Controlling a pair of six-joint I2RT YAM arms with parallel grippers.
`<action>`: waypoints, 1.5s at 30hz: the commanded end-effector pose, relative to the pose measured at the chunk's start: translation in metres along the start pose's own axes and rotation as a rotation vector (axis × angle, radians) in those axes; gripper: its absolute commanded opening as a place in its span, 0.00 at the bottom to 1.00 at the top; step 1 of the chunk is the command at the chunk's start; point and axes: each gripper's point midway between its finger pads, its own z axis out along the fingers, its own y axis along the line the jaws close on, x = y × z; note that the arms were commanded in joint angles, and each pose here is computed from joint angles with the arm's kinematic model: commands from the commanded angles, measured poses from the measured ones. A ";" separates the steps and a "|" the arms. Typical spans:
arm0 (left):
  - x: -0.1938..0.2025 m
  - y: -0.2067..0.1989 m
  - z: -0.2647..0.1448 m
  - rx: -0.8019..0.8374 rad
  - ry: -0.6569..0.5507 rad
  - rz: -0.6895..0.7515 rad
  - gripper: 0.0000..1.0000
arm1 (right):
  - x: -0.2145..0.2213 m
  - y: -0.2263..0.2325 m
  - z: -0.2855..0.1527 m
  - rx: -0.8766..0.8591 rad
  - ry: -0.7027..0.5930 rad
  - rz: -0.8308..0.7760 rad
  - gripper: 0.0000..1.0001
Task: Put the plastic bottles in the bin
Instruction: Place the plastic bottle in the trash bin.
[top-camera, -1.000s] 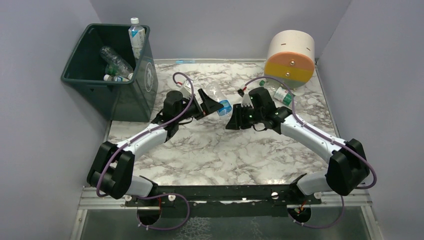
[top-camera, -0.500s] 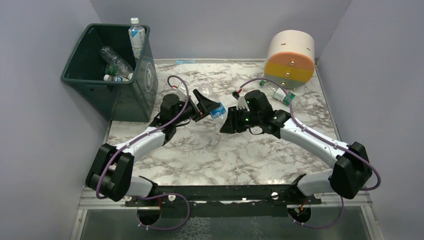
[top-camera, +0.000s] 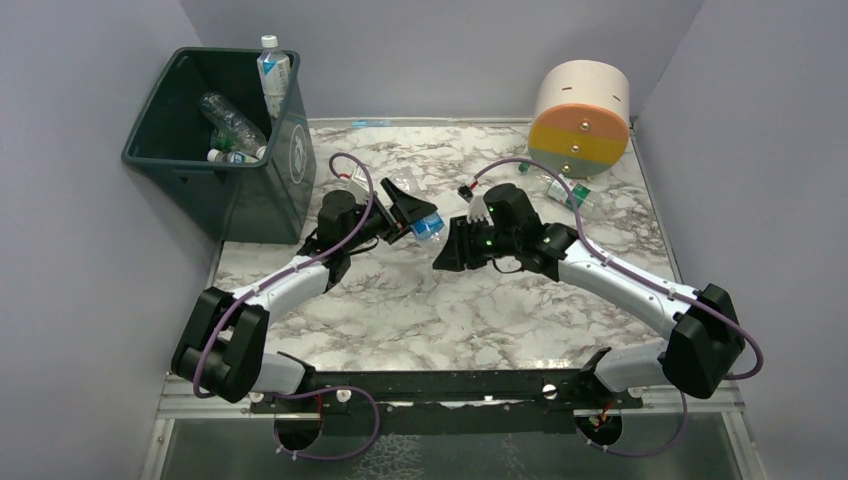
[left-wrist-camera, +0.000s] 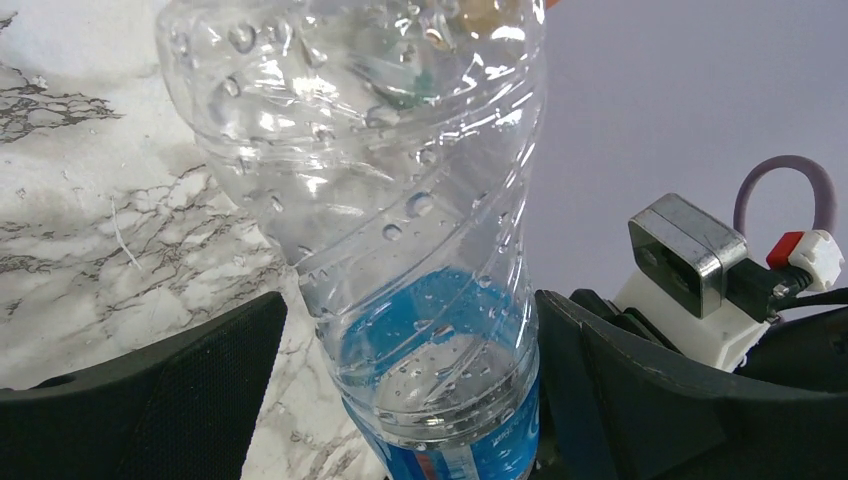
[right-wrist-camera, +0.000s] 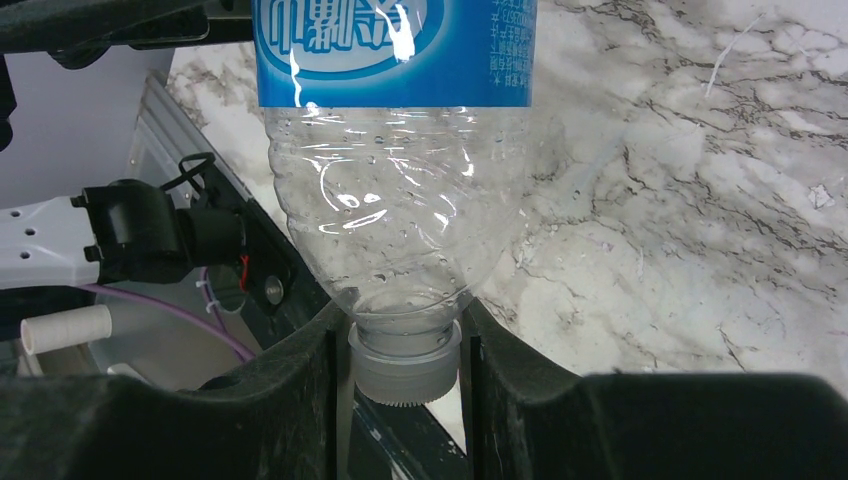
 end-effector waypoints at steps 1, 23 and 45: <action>-0.011 -0.010 -0.004 0.034 -0.049 0.018 0.99 | -0.007 0.014 -0.003 -0.040 -0.036 -0.019 0.33; -0.015 -0.004 -0.003 0.038 -0.045 0.015 0.55 | -0.004 0.022 0.001 -0.055 -0.030 -0.030 0.34; -0.017 0.004 -0.007 0.022 -0.059 0.010 0.50 | 0.004 0.022 -0.024 -0.020 -0.040 -0.019 0.75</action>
